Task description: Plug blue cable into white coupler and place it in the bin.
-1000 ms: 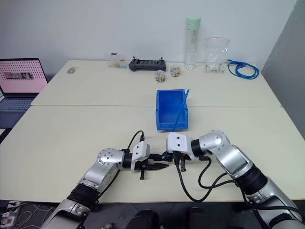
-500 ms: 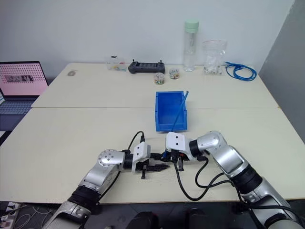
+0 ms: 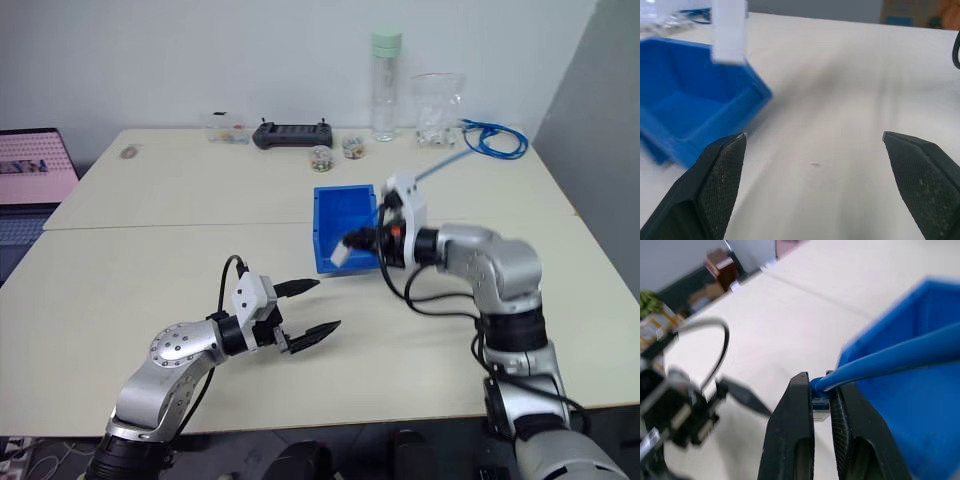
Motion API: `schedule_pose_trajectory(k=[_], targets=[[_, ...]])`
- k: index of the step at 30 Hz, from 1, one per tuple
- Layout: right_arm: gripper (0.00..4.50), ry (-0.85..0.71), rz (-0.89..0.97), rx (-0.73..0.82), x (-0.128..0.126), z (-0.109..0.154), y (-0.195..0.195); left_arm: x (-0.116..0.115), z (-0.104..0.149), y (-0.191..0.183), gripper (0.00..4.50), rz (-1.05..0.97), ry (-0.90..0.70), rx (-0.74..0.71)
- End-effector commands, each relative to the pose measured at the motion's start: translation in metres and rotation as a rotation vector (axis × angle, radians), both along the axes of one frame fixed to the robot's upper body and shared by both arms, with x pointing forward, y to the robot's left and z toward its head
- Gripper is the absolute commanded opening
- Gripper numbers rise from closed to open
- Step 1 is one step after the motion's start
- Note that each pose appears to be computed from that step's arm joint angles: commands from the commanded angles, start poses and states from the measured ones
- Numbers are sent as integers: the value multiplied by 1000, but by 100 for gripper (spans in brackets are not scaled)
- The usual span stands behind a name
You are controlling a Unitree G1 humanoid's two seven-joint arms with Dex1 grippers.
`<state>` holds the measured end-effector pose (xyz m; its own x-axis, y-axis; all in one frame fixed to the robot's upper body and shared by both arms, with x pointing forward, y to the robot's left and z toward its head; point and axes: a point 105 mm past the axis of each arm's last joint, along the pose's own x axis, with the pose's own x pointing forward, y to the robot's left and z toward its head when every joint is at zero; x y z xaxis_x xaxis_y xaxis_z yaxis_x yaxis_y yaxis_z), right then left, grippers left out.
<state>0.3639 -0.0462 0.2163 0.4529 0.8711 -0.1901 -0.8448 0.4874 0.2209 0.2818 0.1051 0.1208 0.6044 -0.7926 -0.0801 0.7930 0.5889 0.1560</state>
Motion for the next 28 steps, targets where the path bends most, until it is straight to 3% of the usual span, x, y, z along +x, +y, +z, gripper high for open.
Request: schedule_pose_trajectory(k=[1,2,4,6,14,19,22,25,28], targets=[[18,21,-74,7,33,5,0,6,16,11,449,186,-35,-81],[18,19,-83,4,39,6,1,6,16,11,449,210,-30,-96],[87,-20,-121,-53,59,1,2,1,10,4,450,246,-19,-115],[125,-41,-133,-89,68,-3,3,0,10,0,450,274,-20,-130],[315,-75,-166,-123,82,-1,-3,0,9,1,450,309,-21,-137],[442,-100,-191,-144,84,4,-20,15,12,1,450,352,-14,-165],[442,-220,-219,-229,78,5,-52,24,12,7,450,420,9,-197],[442,-373,-233,-224,53,6,-65,27,9,18,450,486,1,-174],[442,-417,-298,-197,25,-6,-69,31,9,32,450,563,1,-188]])
